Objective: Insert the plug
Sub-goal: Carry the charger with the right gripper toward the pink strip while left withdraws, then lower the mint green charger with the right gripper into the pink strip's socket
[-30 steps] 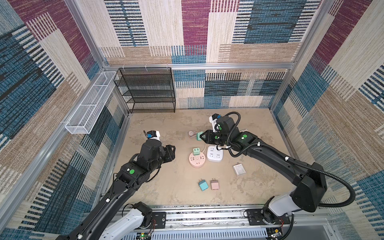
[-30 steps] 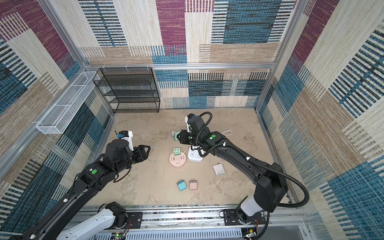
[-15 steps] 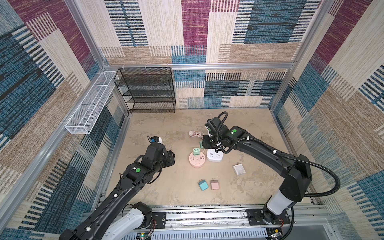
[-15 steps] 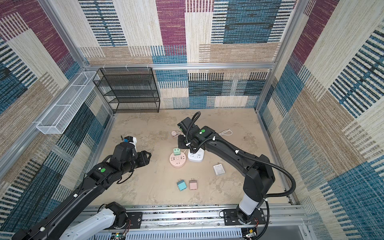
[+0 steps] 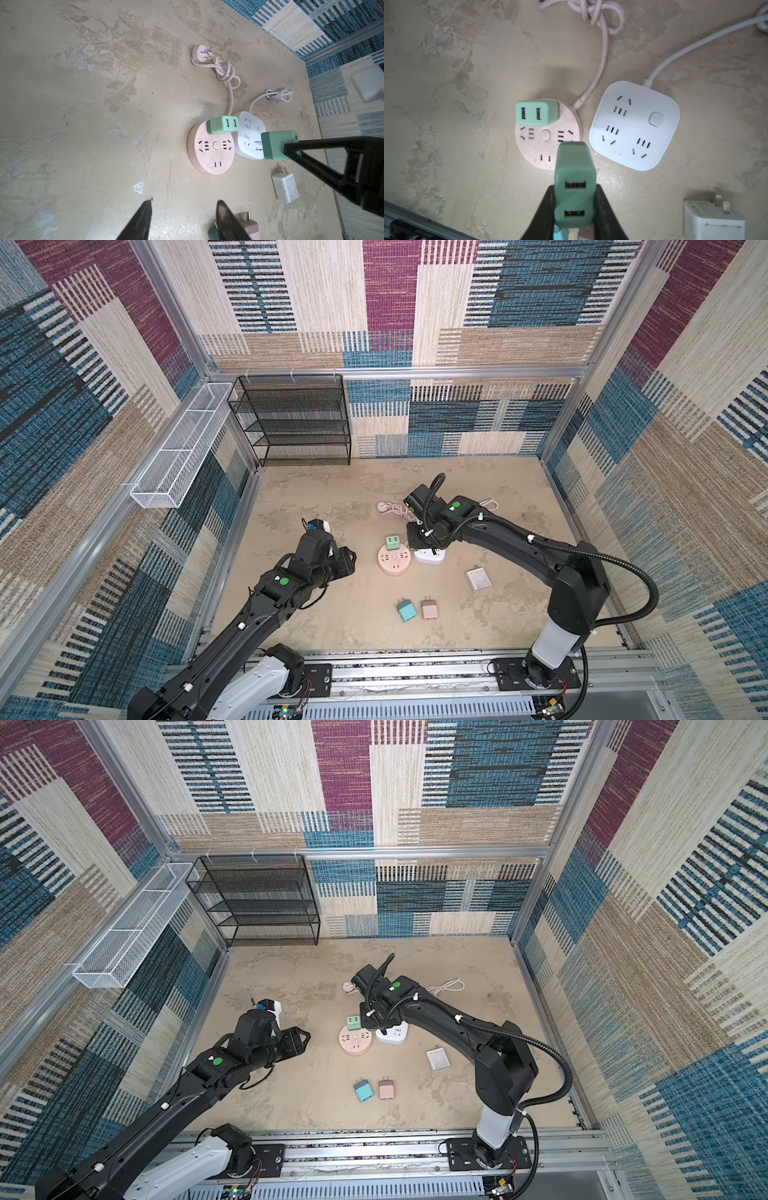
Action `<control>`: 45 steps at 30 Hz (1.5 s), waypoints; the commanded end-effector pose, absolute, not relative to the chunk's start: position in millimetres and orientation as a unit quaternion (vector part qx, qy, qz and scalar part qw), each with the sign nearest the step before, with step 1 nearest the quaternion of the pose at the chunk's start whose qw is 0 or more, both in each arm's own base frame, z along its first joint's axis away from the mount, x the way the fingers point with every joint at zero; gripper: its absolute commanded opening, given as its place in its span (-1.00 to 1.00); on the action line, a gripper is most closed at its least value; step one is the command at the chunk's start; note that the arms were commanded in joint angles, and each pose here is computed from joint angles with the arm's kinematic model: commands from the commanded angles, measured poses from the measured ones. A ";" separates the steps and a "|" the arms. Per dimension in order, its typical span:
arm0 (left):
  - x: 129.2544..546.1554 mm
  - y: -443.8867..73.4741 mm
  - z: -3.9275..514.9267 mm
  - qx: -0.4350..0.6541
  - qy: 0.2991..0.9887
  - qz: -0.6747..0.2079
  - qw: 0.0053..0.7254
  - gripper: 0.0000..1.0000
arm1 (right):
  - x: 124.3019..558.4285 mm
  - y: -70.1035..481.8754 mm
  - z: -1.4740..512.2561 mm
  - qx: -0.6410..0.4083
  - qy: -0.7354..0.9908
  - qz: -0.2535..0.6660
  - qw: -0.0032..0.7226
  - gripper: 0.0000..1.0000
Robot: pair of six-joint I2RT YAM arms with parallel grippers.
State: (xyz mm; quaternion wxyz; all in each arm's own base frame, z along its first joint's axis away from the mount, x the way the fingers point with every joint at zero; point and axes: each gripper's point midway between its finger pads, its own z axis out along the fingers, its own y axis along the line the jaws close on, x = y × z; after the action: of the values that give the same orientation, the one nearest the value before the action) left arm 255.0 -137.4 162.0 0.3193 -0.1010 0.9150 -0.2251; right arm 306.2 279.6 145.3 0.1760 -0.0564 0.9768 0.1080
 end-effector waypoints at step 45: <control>252.5 -157.8 138.7 -0.105 0.917 -0.270 0.274 0.07 | 316.4 317.1 102.1 -0.061 0.981 0.092 0.162 -1.00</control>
State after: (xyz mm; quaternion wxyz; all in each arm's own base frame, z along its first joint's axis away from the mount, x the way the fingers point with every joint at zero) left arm 251.2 -154.4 136.4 0.2715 -0.1091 0.9201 -0.2604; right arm 313.4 309.0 100.0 0.1574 -0.0559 0.9829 0.0774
